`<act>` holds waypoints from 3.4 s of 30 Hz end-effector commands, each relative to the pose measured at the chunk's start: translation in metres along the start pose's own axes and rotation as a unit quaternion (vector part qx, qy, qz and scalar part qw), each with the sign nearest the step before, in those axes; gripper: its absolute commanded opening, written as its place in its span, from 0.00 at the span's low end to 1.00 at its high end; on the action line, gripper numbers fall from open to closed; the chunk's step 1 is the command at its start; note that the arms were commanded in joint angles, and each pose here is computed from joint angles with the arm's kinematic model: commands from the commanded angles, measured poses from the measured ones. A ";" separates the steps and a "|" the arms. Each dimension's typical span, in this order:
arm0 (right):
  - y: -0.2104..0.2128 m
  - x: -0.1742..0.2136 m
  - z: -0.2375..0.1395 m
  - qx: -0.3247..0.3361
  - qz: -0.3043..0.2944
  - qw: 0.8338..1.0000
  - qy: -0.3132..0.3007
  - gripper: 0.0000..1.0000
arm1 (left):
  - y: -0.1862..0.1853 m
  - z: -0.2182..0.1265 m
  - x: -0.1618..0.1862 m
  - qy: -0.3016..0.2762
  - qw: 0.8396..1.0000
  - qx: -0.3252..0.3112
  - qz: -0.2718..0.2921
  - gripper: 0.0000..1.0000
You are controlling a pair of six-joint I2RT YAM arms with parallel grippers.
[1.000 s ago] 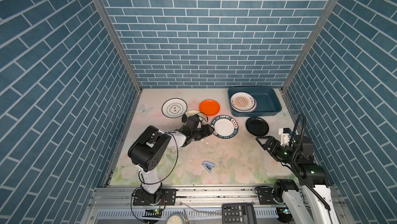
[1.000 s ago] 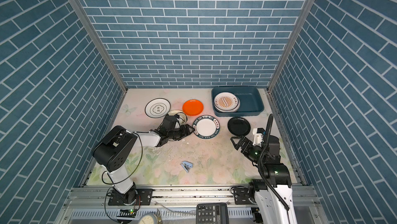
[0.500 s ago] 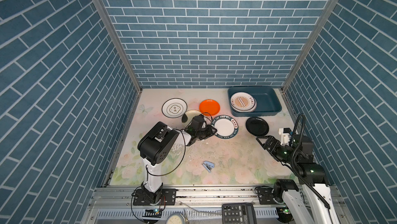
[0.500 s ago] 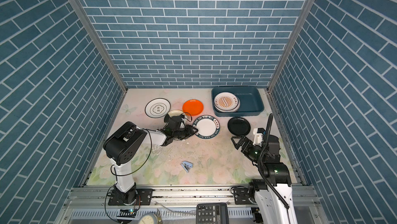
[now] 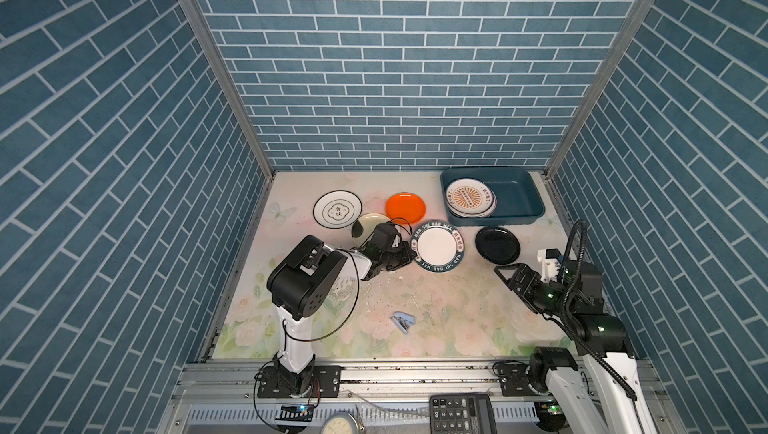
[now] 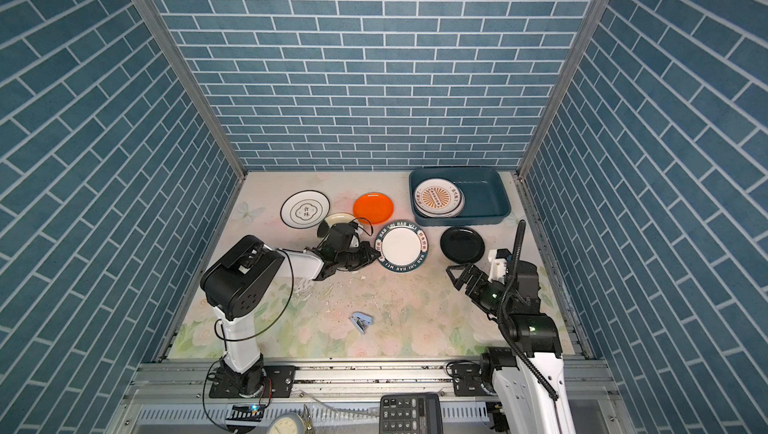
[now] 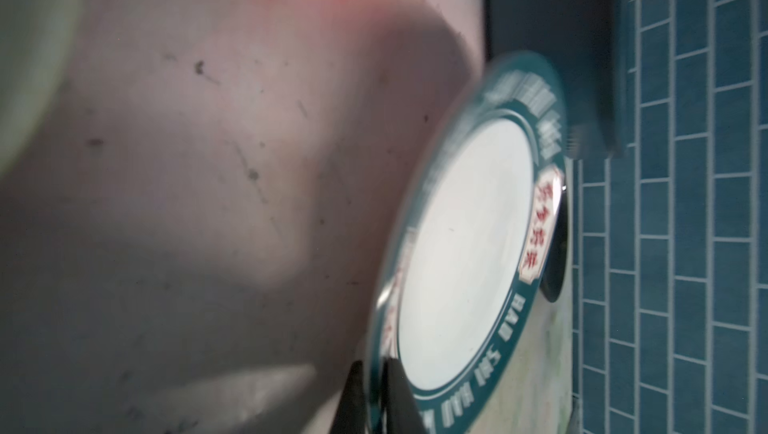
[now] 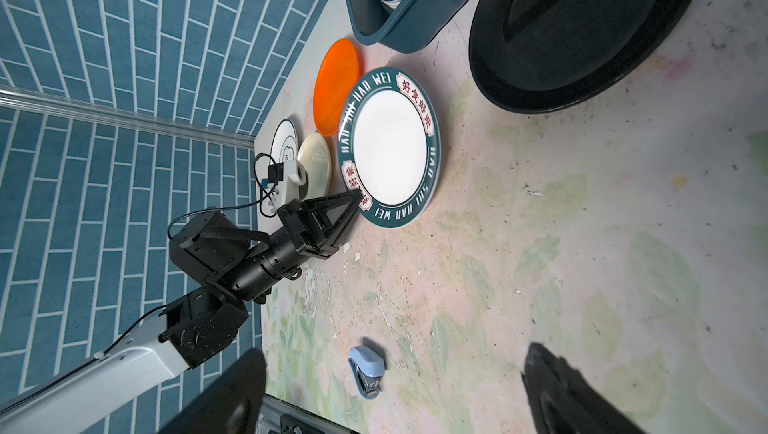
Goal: Place the plates into the plastic bin on the countertop
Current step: 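Grasp the green-rimmed 'HAO SHI HAO WEI' plate rim with the left gripper, then lift the plate upright and pass it to the right gripper, then carry the plate with the right gripper and lower it into the teal bin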
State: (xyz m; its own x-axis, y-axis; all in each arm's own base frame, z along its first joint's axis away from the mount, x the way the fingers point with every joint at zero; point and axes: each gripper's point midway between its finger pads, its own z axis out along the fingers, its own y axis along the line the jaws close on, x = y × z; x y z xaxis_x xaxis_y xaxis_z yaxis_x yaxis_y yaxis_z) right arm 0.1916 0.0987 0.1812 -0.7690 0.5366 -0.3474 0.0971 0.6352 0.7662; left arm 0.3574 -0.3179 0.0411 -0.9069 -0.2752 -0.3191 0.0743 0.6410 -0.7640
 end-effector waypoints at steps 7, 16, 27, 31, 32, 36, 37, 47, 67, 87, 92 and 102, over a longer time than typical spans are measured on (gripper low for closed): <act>-0.004 0.005 0.002 -0.001 0.007 1.000 0.006 0.96 | 0.021 -0.014 0.017 0.006 0.999 -0.045 0.005 0.00; -0.003 0.002 0.006 -0.001 0.002 1.000 0.009 0.96 | 0.000 -0.042 0.008 -0.019 0.999 -0.034 0.014 0.00; -0.001 -0.004 0.005 -0.002 -0.005 1.000 -0.003 0.99 | -0.041 -0.103 -0.008 -0.075 0.997 -0.018 0.025 0.00; 0.000 -0.006 0.004 0.001 0.010 1.000 -0.006 0.98 | -0.057 -0.121 -0.007 -0.087 0.996 0.000 0.022 0.00; 0.003 -0.007 0.003 -0.004 0.011 1.000 -0.008 0.98 | -0.063 -0.124 -0.006 -0.088 0.996 0.010 0.022 0.00; 0.021 -0.012 -0.004 -0.043 0.009 0.999 -0.022 0.94 | -0.091 -0.133 0.001 -0.083 0.995 0.038 0.037 0.00; 0.028 -0.014 -0.007 -0.056 0.008 0.998 -0.027 0.93 | -0.099 -0.135 0.003 -0.081 0.995 0.041 0.044 0.00; 0.050 -0.020 -0.013 -0.102 0.009 0.994 -0.033 0.84 | -0.151 -0.139 0.016 -0.064 0.991 0.083 0.085 0.00; 0.027 -0.019 0.015 -0.096 0.035 0.994 -0.023 0.53 | -0.200 -0.123 0.052 -0.010 0.980 0.154 0.122 0.00; 0.015 -0.019 0.022 -0.075 0.050 0.996 -0.021 0.00 | -0.180 -0.116 0.056 -0.008 0.984 0.124 0.129 0.50; 0.011 -0.020 0.022 -0.063 0.055 0.996 -0.026 0.00 | -0.169 -0.120 0.051 -0.026 0.985 0.097 0.141 1.00; 0.018 -0.032 0.025 -0.044 0.042 0.998 -0.015 0.00 | -0.135 -0.140 0.027 -0.092 0.982 0.031 0.163 1.00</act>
State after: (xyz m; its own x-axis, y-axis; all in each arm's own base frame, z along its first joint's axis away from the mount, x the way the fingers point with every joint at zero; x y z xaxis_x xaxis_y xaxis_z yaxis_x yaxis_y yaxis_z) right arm 0.2237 0.1068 0.1687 -0.7543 0.6104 -0.2416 0.1584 0.5264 0.8353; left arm 0.2575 -0.3304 0.2215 -0.7754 -0.1855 -0.6036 0.3887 0.6132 -0.6877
